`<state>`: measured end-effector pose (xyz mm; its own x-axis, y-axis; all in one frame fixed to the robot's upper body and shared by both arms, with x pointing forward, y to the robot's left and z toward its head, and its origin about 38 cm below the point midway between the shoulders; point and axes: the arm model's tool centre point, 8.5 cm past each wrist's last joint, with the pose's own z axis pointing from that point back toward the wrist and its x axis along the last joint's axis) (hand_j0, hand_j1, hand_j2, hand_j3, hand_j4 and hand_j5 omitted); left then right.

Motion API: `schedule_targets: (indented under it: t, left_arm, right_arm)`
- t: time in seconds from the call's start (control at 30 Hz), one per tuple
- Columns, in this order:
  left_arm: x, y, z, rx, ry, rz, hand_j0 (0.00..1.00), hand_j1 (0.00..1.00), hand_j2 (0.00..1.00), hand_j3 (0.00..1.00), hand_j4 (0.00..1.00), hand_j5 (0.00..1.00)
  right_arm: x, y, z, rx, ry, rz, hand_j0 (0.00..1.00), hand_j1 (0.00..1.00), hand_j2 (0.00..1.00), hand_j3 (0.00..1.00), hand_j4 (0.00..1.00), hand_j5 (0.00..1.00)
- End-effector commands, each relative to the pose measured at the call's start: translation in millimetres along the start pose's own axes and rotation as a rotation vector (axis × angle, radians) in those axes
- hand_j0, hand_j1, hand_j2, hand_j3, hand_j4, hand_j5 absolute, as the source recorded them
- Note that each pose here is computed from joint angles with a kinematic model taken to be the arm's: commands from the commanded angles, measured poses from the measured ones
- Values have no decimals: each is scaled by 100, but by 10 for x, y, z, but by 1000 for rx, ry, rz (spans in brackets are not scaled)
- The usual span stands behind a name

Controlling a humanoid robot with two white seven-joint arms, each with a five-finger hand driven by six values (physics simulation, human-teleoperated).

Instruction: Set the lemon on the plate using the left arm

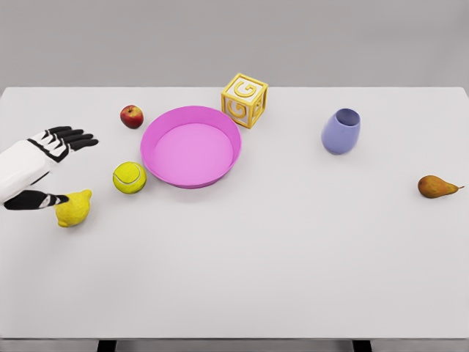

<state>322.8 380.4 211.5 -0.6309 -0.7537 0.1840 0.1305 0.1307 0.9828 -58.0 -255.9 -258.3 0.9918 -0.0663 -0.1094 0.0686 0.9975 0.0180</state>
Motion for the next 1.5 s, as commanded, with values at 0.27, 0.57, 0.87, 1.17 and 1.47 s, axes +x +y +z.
schedule_targets:
  t: [0.27, 0.57, 0.87, 1.17, 1.47]
  left_arm:
    - [-58, 166, 66, 16, 16, -30, 100, 100, 100, 100, 100, 100]
    - [-15, 116, 133, -328, -7, -106, 100, 100, 100, 100, 100, 100]
    - [-43, 131, 141, -315, -7, -83, 100, 100, 100, 100, 100, 100]
    - [-156, -87, 184, -374, 37, -70, 100, 100, 100, 100, 100, 100]
    - [-117, -235, 127, -408, 28, -77, 100, 100, 100, 100, 100, 100]
  right_arm:
    - [-3, 1, 0, 0, 1, 0, 100, 100, 100, 100, 100, 100]
    - [-3, 2, 0, 0, 1, 0, 100, 100, 100, 100, 100, 100]
    - [-3, 1, 0, 0, 1, 0, 100, 100, 100, 100, 100, 100]
    - [-3, 2, 0, 0, 1, 0, 100, 100, 100, 100, 100, 100]
    - [-3, 2, 0, 0, 1, 0, 100, 100, 100, 100, 100, 100]
